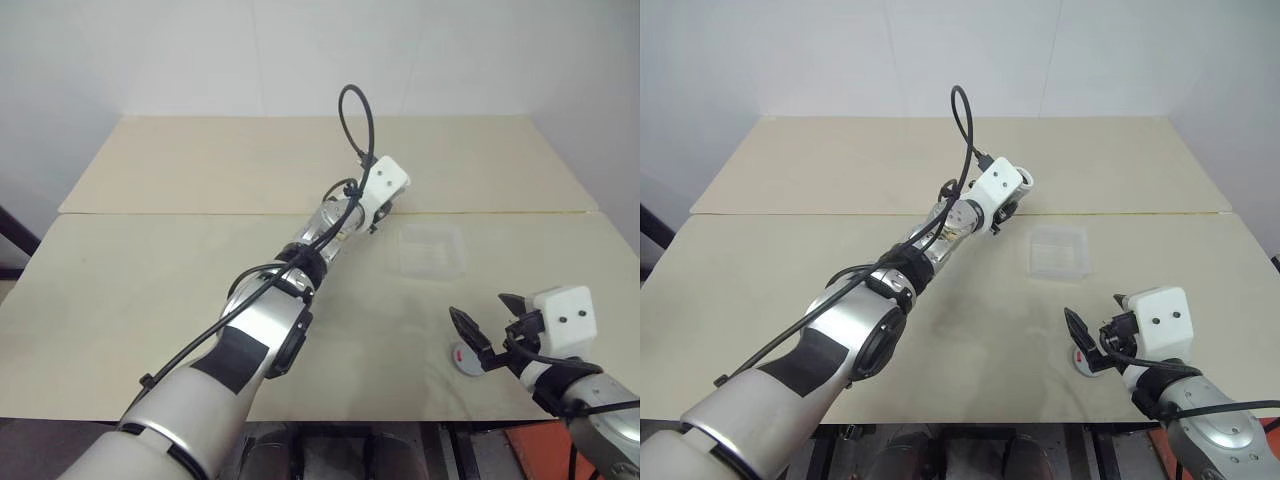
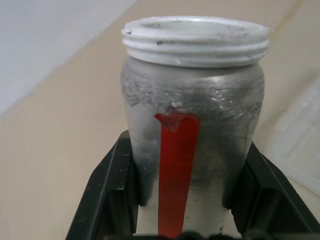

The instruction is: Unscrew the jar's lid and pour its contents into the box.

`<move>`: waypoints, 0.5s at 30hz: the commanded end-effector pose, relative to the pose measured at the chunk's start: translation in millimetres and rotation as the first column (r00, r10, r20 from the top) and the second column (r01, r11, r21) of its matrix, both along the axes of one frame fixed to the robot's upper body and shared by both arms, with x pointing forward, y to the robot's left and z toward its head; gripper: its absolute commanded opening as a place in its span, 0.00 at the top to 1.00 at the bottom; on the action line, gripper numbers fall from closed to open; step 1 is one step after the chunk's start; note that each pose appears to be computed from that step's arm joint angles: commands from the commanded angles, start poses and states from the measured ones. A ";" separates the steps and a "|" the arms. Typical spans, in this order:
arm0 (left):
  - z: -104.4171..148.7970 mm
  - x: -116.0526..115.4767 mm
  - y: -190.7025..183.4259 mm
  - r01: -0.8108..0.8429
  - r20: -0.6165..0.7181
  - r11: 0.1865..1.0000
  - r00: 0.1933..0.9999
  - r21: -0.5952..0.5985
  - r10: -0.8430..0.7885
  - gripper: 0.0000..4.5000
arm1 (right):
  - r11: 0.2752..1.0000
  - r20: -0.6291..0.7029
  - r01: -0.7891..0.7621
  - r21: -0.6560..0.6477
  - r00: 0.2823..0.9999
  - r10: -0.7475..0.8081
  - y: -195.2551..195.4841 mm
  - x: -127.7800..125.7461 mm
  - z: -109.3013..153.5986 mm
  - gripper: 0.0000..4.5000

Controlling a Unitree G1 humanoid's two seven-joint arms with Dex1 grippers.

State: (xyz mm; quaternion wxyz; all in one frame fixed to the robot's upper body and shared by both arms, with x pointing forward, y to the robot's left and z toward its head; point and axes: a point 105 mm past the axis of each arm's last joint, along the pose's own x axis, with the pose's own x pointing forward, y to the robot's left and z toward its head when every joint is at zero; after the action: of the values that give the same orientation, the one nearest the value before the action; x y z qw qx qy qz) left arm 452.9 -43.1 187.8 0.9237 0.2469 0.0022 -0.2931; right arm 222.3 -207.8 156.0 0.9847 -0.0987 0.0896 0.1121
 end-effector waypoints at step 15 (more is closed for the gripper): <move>51.1 -48.5 -70.6 -0.494 0.566 0.439 0.139 0.751 -0.812 0.57 | 1.000 0.045 0.024 -0.001 0.999 -0.024 4.9 -9.3 4.3 0.01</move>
State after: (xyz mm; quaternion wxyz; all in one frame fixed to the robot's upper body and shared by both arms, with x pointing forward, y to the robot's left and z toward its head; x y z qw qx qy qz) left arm 410.3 -108.6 243.1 0.4336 0.7710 -0.4411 -0.1516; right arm 216.6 -207.2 144.2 0.9851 -0.0865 0.1080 0.1019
